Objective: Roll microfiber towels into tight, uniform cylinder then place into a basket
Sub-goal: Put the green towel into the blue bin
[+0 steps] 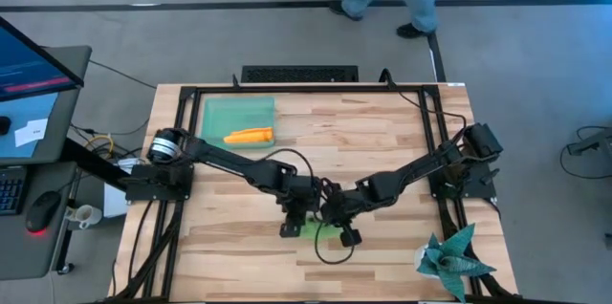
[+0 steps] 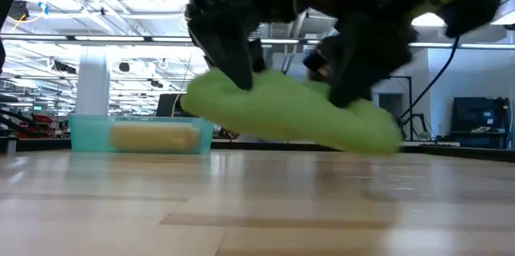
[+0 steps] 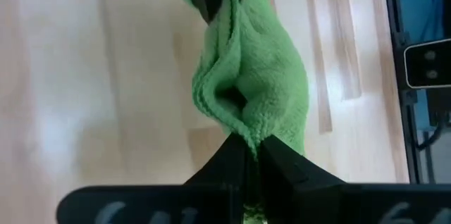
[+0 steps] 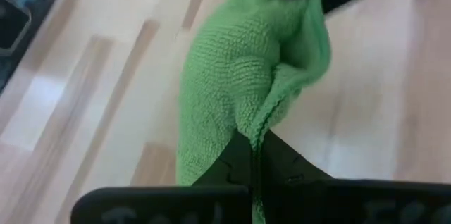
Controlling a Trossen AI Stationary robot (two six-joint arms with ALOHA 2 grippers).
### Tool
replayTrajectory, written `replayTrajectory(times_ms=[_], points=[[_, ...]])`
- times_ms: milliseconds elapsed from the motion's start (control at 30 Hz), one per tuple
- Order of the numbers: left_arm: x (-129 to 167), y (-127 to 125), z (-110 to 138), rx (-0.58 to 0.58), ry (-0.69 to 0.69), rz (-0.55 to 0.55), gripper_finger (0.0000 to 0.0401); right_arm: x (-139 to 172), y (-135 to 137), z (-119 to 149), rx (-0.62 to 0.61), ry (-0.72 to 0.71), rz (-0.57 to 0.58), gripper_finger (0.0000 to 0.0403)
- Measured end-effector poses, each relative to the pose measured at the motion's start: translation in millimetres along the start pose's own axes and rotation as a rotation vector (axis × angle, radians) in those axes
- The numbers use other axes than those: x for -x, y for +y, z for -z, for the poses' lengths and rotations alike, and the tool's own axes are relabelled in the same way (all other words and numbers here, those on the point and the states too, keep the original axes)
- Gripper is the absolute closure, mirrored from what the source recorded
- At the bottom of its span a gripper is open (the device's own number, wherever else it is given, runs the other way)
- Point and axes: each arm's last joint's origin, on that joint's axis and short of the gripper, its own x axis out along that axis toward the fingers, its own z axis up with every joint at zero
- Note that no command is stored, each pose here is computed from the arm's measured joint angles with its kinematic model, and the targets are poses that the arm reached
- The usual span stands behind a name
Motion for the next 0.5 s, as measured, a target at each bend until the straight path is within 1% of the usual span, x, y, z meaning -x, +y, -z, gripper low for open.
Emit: replayTrajectory(times_ms=[100,200,333,500], points=[[16.2,-1.9,6.1,-0.007,-0.016,-0.019,0.0393,5.7,-8.0,-13.2,0.047,-0.043,0.022,0.0384],[32.7,-1.4,17.3,-0.004,-0.028,-0.027,0.0393,12.5,-21.8,-26.0,0.079,-0.084,0.049,0.0384],[59.4,6.2,31.4,0.023,-0.069,-0.067,0.0393,24.4,-48.2,-42.0,0.099,-0.135,0.103,0.0384],[98.0,22.1,52.0,0.042,-0.117,-0.157,0.0393,37.5,-86.6,-59.5,0.139,-0.204,0.19,0.0385]])
